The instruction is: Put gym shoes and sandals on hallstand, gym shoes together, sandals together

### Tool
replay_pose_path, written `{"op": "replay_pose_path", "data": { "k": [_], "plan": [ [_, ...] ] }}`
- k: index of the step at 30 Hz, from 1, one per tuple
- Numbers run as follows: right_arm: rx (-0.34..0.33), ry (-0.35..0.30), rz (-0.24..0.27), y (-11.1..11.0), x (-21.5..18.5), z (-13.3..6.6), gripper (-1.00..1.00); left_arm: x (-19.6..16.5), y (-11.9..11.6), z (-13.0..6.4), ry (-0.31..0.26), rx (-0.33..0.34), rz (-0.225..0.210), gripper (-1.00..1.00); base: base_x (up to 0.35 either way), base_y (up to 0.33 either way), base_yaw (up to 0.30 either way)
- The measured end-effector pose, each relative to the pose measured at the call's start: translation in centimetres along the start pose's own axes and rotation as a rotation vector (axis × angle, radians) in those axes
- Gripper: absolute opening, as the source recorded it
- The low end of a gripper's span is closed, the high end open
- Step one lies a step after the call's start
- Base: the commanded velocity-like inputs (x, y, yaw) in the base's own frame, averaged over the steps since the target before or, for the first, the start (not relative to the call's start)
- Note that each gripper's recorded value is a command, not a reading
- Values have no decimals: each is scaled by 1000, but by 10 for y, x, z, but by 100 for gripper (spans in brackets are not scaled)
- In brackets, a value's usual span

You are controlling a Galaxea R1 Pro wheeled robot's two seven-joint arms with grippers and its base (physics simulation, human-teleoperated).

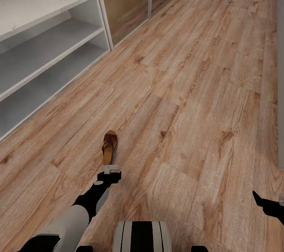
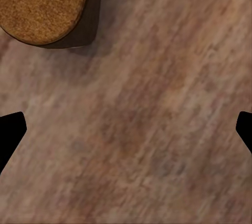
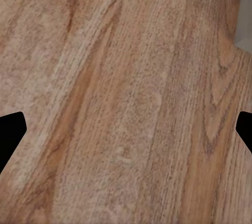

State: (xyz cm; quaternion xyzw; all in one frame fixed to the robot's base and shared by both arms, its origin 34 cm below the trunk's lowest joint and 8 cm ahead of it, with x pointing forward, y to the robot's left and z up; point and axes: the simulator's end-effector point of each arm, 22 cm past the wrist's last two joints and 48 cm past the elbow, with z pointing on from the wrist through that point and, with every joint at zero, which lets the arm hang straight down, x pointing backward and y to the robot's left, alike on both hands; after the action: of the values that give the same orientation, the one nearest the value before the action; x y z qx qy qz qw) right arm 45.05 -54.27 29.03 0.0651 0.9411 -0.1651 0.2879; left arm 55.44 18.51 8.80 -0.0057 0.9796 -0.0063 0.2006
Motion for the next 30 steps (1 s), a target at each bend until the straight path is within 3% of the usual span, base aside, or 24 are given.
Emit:
{"op": "replay_pose_path", "data": {
  "k": [11,17,23,30],
  "plan": [
    [0,-2,-1,0,0,0,100,-20,-3,-1,-35,7,4,100,0,0,0],
    [1,-2,-1,-1,0,0,100,-42,-5,-3,-47,9,7,100,0,0,0],
    [0,7,0,-2,7,2,100,-86,-1,-15,-68,2,3,100,0,0,0],
    [-1,9,-2,-2,9,3,100,-100,0,-22,-73,33,2,100,0,0,0]
  ]
}}
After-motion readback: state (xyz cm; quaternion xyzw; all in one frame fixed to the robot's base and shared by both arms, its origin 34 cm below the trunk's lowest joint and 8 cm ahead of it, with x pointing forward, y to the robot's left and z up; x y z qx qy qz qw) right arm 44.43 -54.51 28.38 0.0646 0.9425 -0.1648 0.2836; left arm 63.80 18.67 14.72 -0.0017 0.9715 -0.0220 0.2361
